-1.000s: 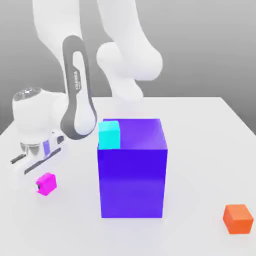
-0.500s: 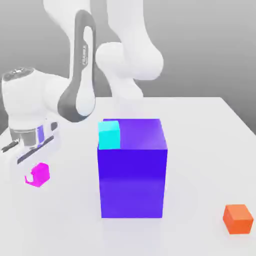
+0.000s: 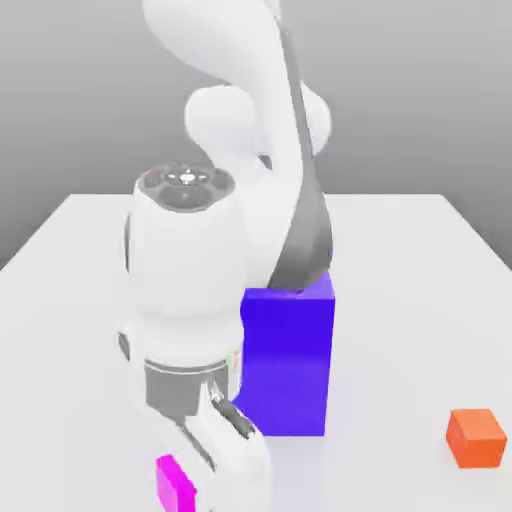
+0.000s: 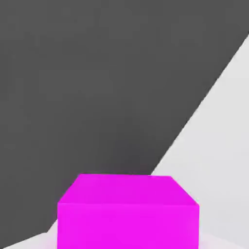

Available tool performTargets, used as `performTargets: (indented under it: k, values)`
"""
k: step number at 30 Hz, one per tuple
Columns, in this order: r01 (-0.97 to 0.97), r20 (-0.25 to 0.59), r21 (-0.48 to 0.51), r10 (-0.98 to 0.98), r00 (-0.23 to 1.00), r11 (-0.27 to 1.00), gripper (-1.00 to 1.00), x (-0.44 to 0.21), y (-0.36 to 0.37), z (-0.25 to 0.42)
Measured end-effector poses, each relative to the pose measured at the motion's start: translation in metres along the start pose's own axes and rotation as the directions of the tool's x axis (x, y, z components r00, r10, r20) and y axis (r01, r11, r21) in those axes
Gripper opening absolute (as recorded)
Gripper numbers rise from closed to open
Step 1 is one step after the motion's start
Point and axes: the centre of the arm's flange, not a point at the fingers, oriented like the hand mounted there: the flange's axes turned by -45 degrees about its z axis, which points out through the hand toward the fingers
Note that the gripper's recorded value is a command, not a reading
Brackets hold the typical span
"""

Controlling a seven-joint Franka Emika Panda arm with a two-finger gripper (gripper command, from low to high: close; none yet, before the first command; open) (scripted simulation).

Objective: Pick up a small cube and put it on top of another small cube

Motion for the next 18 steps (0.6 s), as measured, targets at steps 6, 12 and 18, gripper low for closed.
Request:
performTargets:
  k: [6,12,18]
  values:
    - [0.391,0.043,0.014,-0.391,0.919,0.92,-1.0,-0.108,-0.105,-0.007]
    - [0.726,0.072,0.034,-0.726,0.684,0.687,-1.0,-0.24,-0.18,0.016]
    - [0.744,0.073,0.035,-0.745,0.663,0.667,1.0,-0.251,-0.184,0.031]
